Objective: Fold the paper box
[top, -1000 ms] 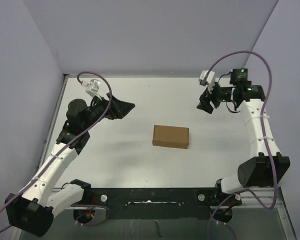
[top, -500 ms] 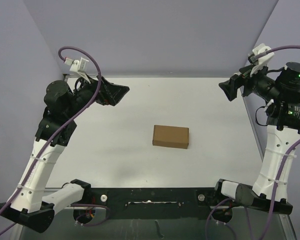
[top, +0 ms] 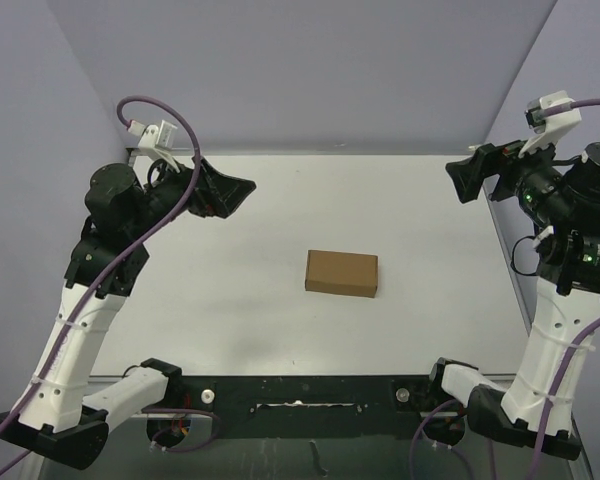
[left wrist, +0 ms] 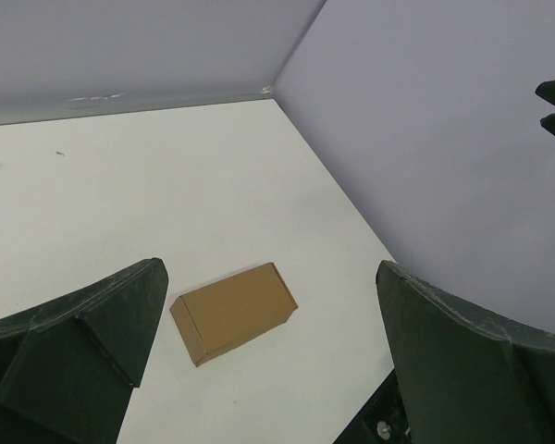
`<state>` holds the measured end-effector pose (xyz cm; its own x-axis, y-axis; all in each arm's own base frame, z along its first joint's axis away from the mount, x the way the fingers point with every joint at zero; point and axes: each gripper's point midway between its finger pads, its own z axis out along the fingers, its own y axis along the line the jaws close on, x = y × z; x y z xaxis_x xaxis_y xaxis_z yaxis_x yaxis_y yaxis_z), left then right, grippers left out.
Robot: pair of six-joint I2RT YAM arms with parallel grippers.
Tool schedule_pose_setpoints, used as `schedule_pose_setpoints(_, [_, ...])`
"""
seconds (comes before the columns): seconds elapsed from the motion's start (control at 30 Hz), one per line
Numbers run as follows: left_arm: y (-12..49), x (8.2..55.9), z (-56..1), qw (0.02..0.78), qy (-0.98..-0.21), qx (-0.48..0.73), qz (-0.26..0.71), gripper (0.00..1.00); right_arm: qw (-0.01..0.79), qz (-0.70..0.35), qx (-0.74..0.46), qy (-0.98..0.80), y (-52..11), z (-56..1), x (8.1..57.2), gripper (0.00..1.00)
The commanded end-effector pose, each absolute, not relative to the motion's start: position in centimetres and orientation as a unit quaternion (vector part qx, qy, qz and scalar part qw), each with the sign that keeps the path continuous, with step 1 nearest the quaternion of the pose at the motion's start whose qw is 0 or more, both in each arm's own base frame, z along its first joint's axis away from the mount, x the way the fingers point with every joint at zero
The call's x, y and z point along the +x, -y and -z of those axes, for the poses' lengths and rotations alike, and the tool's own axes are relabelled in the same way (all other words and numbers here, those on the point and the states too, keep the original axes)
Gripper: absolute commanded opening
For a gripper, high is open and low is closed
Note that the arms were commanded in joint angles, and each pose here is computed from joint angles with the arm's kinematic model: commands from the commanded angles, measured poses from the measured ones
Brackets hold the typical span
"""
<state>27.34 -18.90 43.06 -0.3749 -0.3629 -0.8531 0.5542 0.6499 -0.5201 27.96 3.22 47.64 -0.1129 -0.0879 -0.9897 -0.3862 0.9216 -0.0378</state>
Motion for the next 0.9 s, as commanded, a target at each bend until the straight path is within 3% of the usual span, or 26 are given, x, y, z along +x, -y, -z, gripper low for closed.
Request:
schedule_pose_setpoints(0.0, [18.2, 26.4, -44.5, 0.577, -0.7, 0.073, 0.414, 0.98, 0.668, -0.109, -0.135, -0.724, -2.9, -49.1, 27.2, 0.98])
schedule_pose_setpoints(0.87, [18.2, 27.1, -42.3, 0.558, -0.707, 0.062, 0.431, 0.98, 0.658, -0.122, -0.138, -0.73, -2.9, -47.9, 27.9, 0.98])
